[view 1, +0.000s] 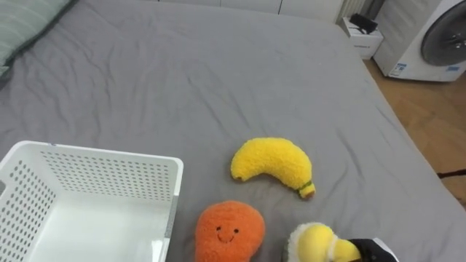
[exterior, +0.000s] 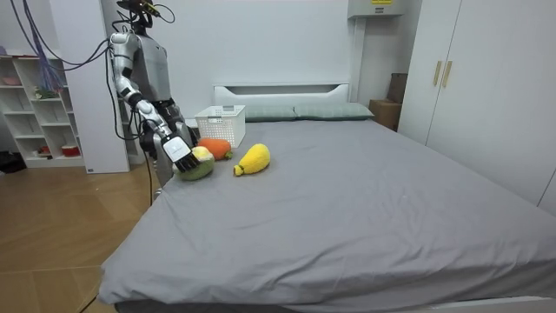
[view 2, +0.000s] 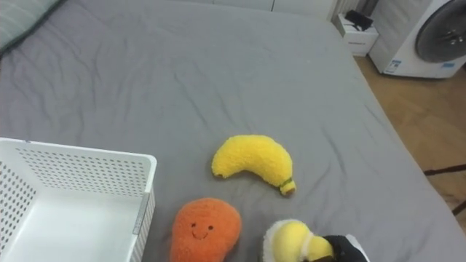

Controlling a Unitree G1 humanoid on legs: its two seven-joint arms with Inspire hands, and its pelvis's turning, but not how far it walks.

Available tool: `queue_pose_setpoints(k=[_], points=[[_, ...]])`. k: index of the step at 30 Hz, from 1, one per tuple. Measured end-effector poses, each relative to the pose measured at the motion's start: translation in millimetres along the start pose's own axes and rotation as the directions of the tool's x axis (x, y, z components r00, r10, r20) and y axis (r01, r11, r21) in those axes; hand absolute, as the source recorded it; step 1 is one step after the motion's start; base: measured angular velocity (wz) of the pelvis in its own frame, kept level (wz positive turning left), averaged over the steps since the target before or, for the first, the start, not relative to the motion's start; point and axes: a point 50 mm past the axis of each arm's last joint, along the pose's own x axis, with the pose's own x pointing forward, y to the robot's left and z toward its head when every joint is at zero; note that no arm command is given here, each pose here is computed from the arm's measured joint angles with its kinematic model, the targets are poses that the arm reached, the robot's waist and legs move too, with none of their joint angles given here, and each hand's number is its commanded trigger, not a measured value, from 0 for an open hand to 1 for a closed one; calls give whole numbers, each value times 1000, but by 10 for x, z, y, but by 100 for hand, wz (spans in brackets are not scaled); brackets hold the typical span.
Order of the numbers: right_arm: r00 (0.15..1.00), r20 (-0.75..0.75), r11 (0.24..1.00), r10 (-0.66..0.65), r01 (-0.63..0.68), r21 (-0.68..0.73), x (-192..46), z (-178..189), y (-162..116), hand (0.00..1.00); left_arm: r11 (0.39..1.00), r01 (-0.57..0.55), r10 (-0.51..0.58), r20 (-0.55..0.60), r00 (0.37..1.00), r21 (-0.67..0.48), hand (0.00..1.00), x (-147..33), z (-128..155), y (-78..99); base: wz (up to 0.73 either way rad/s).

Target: Collect toys from the bed

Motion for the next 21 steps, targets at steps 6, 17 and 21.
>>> queue_pose_setpoints(k=[6,17,21], points=[[998,57,1000,-19,20,-22,-18,142,-50,100,1000,8,-8,-4,1000,-13,0,-5,-2,-31,0],[920,367,977,-138,187,-104,-279,880,-311,100,1000,31,-31,-15,999,-6,0,-8,-20,-70,1],[845,495,962,-203,267,-62,-494,1154,-491,100,1000,30,-30,-20,999,-4,0,-7,-33,-68,0]])
